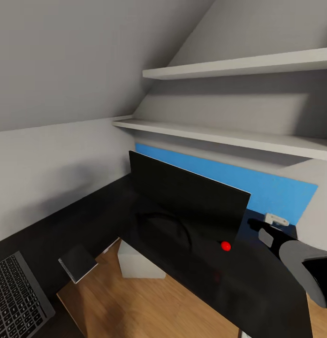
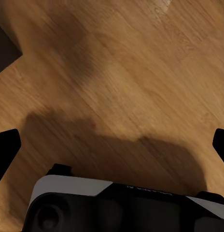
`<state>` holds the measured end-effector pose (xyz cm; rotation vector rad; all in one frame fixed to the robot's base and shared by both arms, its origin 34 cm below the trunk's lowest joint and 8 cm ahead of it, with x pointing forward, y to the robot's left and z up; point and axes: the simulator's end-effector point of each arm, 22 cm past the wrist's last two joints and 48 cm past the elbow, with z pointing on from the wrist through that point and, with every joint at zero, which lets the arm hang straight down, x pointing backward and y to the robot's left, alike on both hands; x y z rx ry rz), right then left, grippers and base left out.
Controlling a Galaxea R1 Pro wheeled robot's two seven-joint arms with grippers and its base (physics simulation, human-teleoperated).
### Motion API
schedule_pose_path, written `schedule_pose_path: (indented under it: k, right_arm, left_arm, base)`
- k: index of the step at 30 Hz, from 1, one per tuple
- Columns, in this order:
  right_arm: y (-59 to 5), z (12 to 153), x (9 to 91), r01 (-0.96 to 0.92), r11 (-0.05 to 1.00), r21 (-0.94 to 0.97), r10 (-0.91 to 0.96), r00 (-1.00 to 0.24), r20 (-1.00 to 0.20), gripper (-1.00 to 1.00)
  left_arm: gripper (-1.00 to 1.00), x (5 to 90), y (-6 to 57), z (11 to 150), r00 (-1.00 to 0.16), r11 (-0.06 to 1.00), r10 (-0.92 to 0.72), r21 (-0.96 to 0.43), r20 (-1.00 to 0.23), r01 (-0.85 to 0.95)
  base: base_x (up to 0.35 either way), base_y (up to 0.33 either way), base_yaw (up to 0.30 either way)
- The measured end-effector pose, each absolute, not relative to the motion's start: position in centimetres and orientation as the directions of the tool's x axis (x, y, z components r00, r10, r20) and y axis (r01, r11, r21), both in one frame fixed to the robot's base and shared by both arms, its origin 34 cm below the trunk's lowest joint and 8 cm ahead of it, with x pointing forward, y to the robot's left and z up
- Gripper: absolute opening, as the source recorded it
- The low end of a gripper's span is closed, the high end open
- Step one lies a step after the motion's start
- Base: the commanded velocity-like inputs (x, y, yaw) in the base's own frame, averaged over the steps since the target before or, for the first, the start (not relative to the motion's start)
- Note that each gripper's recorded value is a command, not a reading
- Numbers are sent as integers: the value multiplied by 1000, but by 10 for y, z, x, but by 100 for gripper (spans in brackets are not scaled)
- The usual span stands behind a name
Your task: In the bedroom, organize the workspace by keeping the computer under the desk, ensuring the monitor is on the desk, placing the keyboard on the desk next to the monitor, placing the mouse on the desk next to the keyboard, moving the folder from the swivel chair onto the desk next to the mouse, stacking the notebook on top of the folder with the pen on top of the notebook, and positioning the swivel chair next to the desk.
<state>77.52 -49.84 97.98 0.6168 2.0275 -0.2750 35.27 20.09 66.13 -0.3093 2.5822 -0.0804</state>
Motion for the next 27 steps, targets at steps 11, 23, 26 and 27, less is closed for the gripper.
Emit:
schedule_pose_path:
  k: [11,23,26,27]
  right_arm:
    - [-481,943,757,528,844,93,376,-460,-805,100]
    - [-481,942,756,534,840,98,379,-448,-810,100]
    - [-482,942,755,535,839,98,379,-446,-810,100]
    - [-482,942,755,535,839,98,380,-446,-810,100]
  left_arm:
    - [100,355,200,662,-834,979,-203,-107,-514,-172]
    - [100,354,200,662,-834,979,-205,-107,-513,-174]
    - [100,354,201,662,-834,979,-205,-106,-513,-176]
    - [100,354,201,662,-834,979,-205,-106,-513,-176]
  base:
    - [0,0,0]
    - [0,0,0]
    - [0,0,0]
    - [0,0,0]
